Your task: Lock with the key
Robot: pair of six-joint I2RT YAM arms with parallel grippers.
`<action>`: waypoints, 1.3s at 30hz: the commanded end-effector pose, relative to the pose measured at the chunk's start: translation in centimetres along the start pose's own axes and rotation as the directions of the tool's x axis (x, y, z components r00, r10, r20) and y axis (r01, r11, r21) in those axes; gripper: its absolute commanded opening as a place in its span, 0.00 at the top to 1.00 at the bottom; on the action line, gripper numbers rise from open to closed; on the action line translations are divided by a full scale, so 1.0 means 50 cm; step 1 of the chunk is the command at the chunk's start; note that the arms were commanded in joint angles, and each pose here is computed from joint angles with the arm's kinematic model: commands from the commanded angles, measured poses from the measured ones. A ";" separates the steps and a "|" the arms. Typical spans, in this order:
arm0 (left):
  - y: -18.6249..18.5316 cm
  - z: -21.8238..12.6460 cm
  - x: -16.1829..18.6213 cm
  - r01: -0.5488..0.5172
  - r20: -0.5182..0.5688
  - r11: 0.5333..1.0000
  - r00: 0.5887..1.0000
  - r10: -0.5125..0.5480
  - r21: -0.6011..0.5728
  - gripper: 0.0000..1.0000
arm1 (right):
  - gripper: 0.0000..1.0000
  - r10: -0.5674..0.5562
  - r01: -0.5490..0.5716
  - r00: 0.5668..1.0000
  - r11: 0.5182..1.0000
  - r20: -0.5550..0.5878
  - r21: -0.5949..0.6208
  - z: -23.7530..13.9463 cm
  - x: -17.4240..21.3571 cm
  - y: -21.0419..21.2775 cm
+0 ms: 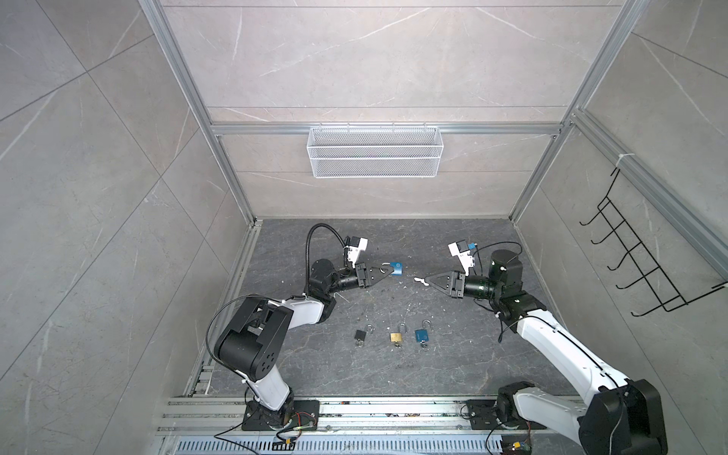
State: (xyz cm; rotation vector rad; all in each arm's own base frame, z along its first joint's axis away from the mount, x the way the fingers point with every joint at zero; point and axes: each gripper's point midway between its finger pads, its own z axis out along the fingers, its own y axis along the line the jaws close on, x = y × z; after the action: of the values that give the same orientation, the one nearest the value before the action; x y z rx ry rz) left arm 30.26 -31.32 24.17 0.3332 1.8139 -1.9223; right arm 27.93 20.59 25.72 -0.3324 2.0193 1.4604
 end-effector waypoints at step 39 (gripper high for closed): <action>0.276 0.110 0.151 -0.212 -0.805 0.933 0.581 -0.120 -0.291 1.00 | 1.00 0.232 -0.379 0.896 0.843 0.377 0.381 0.003 0.024 -0.430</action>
State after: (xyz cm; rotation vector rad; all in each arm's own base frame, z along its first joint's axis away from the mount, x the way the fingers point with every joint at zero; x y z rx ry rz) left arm 32.68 -38.08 7.44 1.2356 2.6454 -1.3548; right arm 38.18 12.87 8.33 0.4264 2.1597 1.0535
